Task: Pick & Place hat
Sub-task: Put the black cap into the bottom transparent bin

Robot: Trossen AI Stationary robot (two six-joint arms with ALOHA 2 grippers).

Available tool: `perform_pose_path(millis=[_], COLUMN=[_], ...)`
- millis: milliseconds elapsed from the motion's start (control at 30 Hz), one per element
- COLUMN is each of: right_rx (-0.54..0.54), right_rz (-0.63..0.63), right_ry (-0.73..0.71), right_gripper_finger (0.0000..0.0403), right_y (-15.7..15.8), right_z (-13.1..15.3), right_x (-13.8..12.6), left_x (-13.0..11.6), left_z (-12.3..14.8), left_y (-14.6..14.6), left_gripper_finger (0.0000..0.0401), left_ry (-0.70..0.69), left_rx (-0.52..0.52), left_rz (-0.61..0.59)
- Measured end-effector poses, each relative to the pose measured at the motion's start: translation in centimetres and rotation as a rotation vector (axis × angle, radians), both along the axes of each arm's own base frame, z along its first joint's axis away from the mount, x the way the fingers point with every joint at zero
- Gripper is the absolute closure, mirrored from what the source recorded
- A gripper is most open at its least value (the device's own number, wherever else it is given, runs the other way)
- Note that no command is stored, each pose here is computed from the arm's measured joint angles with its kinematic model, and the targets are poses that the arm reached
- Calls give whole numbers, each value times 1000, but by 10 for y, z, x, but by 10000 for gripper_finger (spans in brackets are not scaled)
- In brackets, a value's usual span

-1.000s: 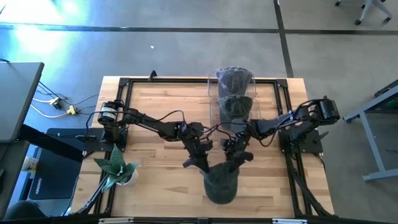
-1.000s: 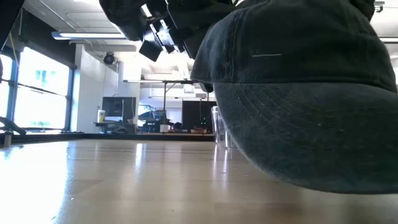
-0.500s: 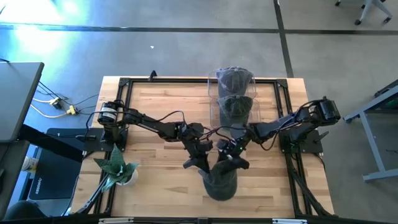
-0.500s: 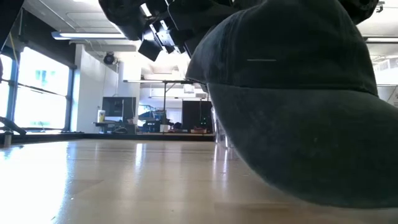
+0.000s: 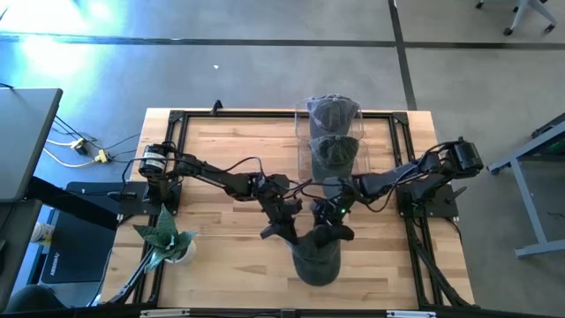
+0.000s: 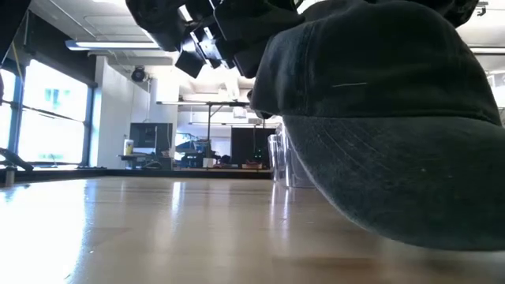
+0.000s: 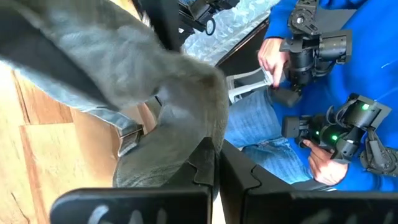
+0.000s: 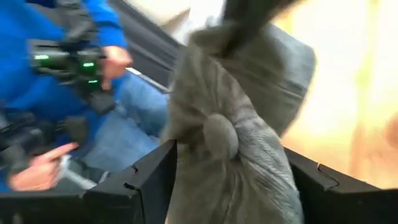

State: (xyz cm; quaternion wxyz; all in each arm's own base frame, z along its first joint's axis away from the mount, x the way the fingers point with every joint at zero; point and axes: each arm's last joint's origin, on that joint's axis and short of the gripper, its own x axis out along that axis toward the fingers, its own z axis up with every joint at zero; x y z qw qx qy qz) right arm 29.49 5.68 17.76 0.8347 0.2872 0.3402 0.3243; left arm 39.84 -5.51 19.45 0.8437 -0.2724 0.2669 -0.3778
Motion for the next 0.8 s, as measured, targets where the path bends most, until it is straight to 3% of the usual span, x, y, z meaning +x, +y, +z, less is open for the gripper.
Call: perform_pose_path(millis=[200, 433, 800], right_rx=[86, 257, 162], right_rz=[100, 243, 33], right_ry=[5, 77, -9], right_gripper_finger=[171, 115, 89], right_y=[1, 4, -9], right_z=[5, 13, 14], right_x=[-2, -4, 4], left_x=[-2, -2, -2], left_z=[-4, -5, -5], left_y=[0, 0, 1], left_gripper_finger=[400, 400, 400], left_ry=[35, 45, 45], left_rx=[15, 21, 28], left_rz=[-5, -5, 10])
